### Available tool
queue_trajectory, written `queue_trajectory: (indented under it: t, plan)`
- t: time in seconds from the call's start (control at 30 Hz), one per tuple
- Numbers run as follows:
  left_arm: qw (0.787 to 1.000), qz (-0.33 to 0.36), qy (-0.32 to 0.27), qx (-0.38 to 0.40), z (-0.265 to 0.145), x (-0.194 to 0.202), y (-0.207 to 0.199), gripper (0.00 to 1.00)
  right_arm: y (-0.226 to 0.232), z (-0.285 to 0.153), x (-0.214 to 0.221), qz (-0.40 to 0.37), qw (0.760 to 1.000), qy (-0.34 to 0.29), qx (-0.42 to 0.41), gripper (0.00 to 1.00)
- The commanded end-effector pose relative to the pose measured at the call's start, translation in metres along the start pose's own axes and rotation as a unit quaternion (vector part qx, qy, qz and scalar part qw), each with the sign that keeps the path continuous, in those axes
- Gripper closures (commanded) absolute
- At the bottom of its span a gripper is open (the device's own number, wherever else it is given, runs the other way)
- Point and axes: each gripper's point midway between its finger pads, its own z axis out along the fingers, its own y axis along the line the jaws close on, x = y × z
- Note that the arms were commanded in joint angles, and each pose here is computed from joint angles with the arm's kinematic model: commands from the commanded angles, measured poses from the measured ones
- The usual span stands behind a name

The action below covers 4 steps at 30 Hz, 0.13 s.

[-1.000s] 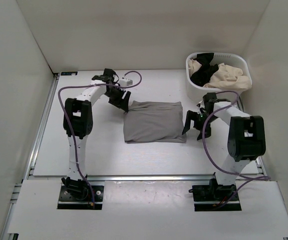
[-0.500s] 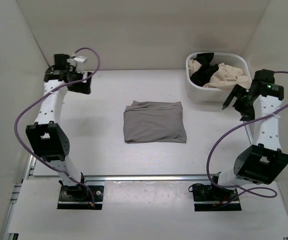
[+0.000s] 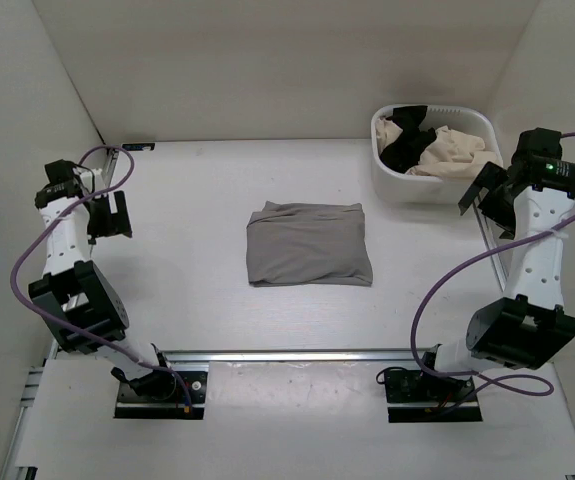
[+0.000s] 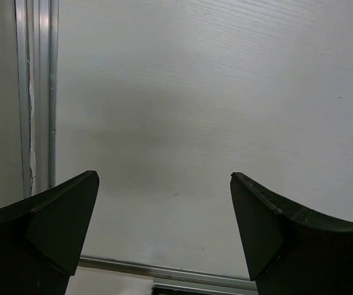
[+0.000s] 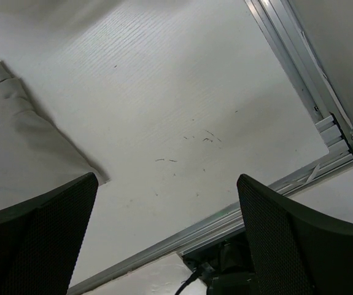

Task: Fold and stack the trousers
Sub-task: Fold the trousers

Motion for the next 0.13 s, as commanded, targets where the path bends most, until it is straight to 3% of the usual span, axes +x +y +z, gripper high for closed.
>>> queue_trajectory:
  t: [0.0, 0.1]
  plan:
    - [0.999, -0.003, -0.053, 0.012, -0.0279, -0.0166, -0.0056, 0.0, -0.0019, -0.0212, -0.0089, 0.0, 0.999, -0.036, -0.001, 0.01]
    - [0.998, -0.003, -0.054, 0.012, -0.0304, -0.0179, -0.0056, 0.0, -0.0049, -0.0224, -0.0067, 0.001, 0.999, -0.042, 0.004, 0.01]
